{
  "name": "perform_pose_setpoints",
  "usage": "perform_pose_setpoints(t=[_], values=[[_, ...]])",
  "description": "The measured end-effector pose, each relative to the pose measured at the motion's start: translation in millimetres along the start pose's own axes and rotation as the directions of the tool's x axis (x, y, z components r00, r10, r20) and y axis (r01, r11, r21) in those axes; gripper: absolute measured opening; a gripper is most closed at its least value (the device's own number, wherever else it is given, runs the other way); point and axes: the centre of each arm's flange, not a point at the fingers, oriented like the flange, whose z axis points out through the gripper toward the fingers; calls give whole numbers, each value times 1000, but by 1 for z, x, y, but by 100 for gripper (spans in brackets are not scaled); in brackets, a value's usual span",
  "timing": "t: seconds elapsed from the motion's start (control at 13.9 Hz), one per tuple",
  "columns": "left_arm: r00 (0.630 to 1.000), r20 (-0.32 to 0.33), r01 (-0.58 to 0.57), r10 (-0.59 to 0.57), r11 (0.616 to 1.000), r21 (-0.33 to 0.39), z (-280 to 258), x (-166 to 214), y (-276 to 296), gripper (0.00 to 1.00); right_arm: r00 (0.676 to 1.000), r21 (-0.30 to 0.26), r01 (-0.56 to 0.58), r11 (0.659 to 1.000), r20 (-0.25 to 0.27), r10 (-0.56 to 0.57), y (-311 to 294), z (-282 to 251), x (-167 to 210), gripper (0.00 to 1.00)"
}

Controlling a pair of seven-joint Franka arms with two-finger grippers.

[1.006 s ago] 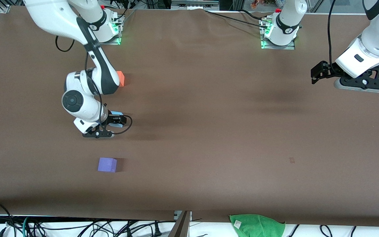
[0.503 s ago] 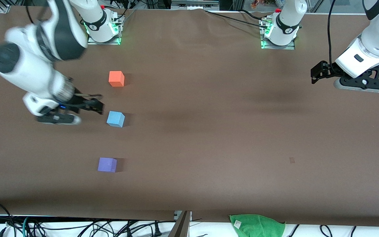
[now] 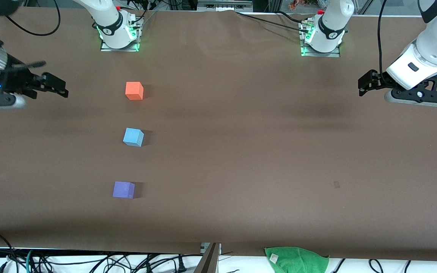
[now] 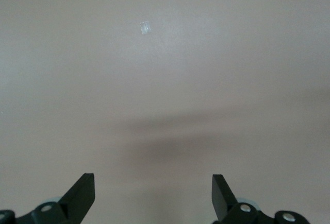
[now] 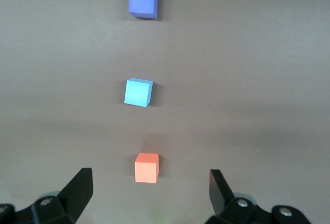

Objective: Place blue block between orange and purple blocks

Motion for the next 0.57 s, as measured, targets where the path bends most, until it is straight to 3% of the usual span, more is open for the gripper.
perform_pose_setpoints(t=[0.22,0.57], values=[[1000,10,-1,1,1000,0,1,-1,1,100,1000,1,20,1000,11,-20,-6,3,-1,100],[1000,18,-8,8,1000,2,1,-2,7,100,999,-56,30,998,18,-29,1,8,3,100]])
